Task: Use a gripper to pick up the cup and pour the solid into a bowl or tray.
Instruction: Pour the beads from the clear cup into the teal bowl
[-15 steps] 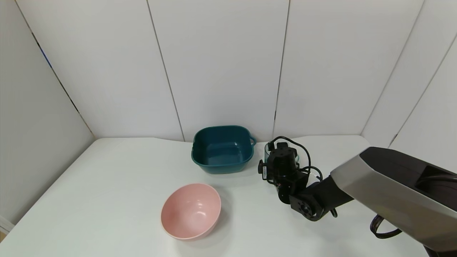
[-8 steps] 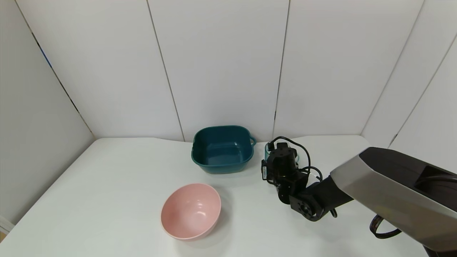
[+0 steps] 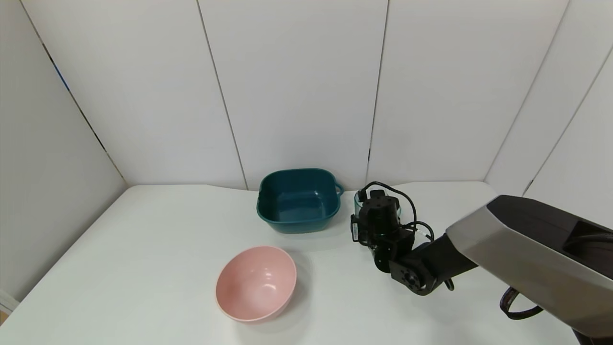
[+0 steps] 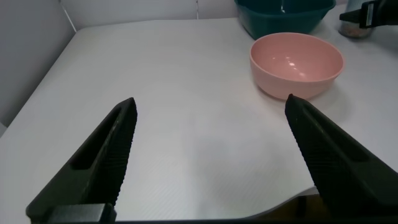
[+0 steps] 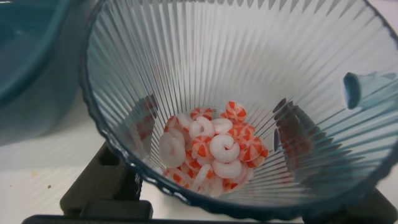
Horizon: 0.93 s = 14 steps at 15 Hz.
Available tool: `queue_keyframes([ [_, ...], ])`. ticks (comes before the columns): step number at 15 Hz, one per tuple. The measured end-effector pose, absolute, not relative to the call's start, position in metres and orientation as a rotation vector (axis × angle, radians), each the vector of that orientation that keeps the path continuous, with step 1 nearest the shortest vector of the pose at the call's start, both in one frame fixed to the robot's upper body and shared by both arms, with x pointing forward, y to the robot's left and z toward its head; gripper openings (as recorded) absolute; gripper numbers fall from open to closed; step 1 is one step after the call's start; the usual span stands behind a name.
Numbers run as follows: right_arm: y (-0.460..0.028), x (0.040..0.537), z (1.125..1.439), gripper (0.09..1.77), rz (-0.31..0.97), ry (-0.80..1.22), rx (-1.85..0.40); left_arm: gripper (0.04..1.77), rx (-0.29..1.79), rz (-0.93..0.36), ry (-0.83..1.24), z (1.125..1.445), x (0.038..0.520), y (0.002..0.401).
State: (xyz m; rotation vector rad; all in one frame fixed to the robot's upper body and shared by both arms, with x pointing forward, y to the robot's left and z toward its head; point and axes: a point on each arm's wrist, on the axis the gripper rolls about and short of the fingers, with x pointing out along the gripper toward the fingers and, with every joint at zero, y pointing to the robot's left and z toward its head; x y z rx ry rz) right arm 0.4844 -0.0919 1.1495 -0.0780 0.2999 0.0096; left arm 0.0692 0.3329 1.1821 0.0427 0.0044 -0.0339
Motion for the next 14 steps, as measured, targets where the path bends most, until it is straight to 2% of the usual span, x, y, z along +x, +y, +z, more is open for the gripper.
queue_keyframes([
  [5,-0.097,0.487,1.183,1.34,0.072,0.258,-0.156,1.72,0.042,-0.034,0.005,1.182,0.069,0.333],
  [14,-0.089,0.496,1.256,1.34,0.153,0.308,-0.279,1.72,0.042,-0.034,0.004,1.182,0.069,0.333],
])
